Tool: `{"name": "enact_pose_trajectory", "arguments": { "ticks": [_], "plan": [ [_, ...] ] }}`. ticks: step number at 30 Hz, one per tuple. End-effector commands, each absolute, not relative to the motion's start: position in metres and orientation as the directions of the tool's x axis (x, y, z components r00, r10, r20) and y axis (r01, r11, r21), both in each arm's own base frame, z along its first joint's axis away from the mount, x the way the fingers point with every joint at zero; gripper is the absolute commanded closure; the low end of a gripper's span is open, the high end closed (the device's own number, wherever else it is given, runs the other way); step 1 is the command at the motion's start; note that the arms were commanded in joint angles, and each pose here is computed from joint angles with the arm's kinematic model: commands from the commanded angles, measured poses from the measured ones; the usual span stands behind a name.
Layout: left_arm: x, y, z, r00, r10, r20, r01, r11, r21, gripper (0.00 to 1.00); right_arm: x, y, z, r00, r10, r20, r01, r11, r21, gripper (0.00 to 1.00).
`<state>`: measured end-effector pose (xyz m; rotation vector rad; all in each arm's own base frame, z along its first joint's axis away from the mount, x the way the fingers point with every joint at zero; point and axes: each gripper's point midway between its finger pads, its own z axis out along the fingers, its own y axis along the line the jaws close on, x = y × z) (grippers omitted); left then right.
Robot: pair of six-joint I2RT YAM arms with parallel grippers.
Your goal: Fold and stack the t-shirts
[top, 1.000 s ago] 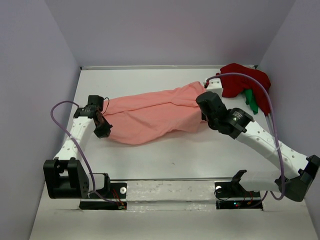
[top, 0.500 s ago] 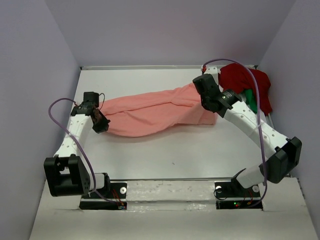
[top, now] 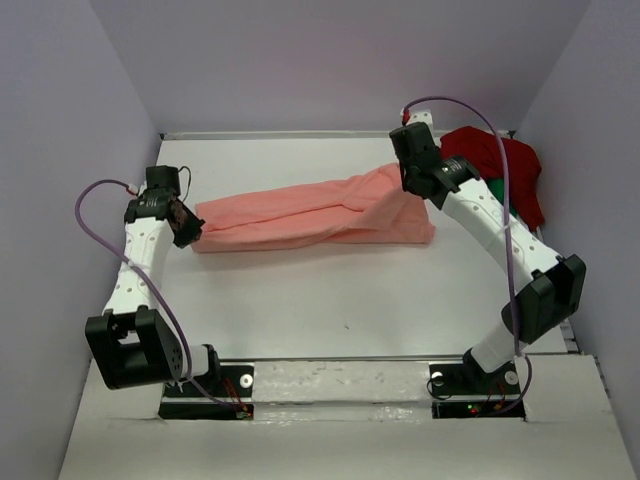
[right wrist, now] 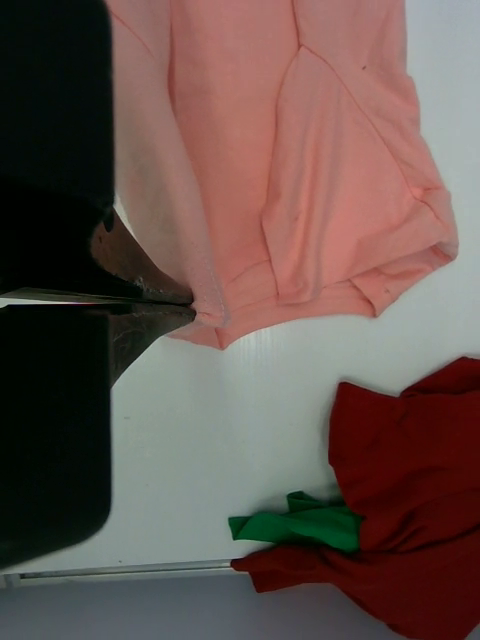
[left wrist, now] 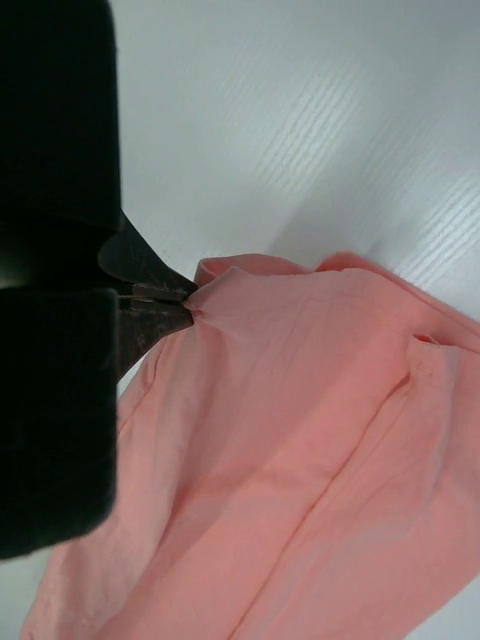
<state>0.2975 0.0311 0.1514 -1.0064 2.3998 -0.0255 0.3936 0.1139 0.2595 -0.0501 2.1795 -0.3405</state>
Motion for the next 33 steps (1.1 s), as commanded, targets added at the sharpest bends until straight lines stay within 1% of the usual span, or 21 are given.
{"name": "enact_pose_trajectory", "arguments": {
  "ticks": [1, 10, 20, 22, 26, 27, 28, 33],
  "plan": [
    [0.314, 0.038, 0.166, -0.56, -0.658, -0.503, -0.647, 0.727, -0.23, 1.0, 0.42, 0.126, 0.277, -0.549, -0.177, -0.817, 0.044, 0.97, -0.239, 1.0],
    [0.333, 0.045, 0.149, -0.569, -0.658, -0.493, -0.66, 0.723, -0.203, 1.0, 0.454, 0.134, 0.271, -0.558, -0.198, -0.806, 0.011, 0.969, -0.246, 1.0],
    [0.349, 0.047, 0.134, -0.584, -0.659, -0.474, -0.662, 0.725, -0.193, 1.0, 0.484, 0.118, 0.259, -0.58, -0.179, -0.795, 0.033, 0.969, -0.243, 1.0],
    [0.351, 0.047, 0.137, -0.584, -0.658, -0.475, -0.658, 0.726, -0.198, 1.0, 0.481, 0.117, 0.258, -0.587, -0.169, -0.791, 0.039, 0.971, -0.236, 1.0],
    [0.342, 0.046, 0.145, -0.569, -0.657, -0.494, -0.655, 0.726, -0.211, 1.0, 0.459, 0.111, 0.259, -0.594, -0.111, -0.797, 0.069, 0.98, -0.188, 1.0],
    [0.34, 0.046, 0.148, -0.567, -0.657, -0.497, -0.653, 0.726, -0.215, 1.0, 0.457, 0.118, 0.259, -0.591, -0.121, -0.797, 0.056, 0.98, -0.191, 1.0],
    [0.337, 0.044, 0.151, -0.564, -0.661, -0.494, -0.653, 0.724, -0.222, 1.0, 0.446, 0.116, 0.263, -0.584, -0.119, -0.803, 0.067, 0.979, -0.194, 1.0],
    [0.32, 0.045, 0.185, -0.524, -0.647, -0.554, -0.638, 0.729, -0.248, 1.0, 0.405, 0.123, 0.278, -0.575, -0.091, -0.813, 0.06, 0.986, -0.153, 1.0]
  ]
}}
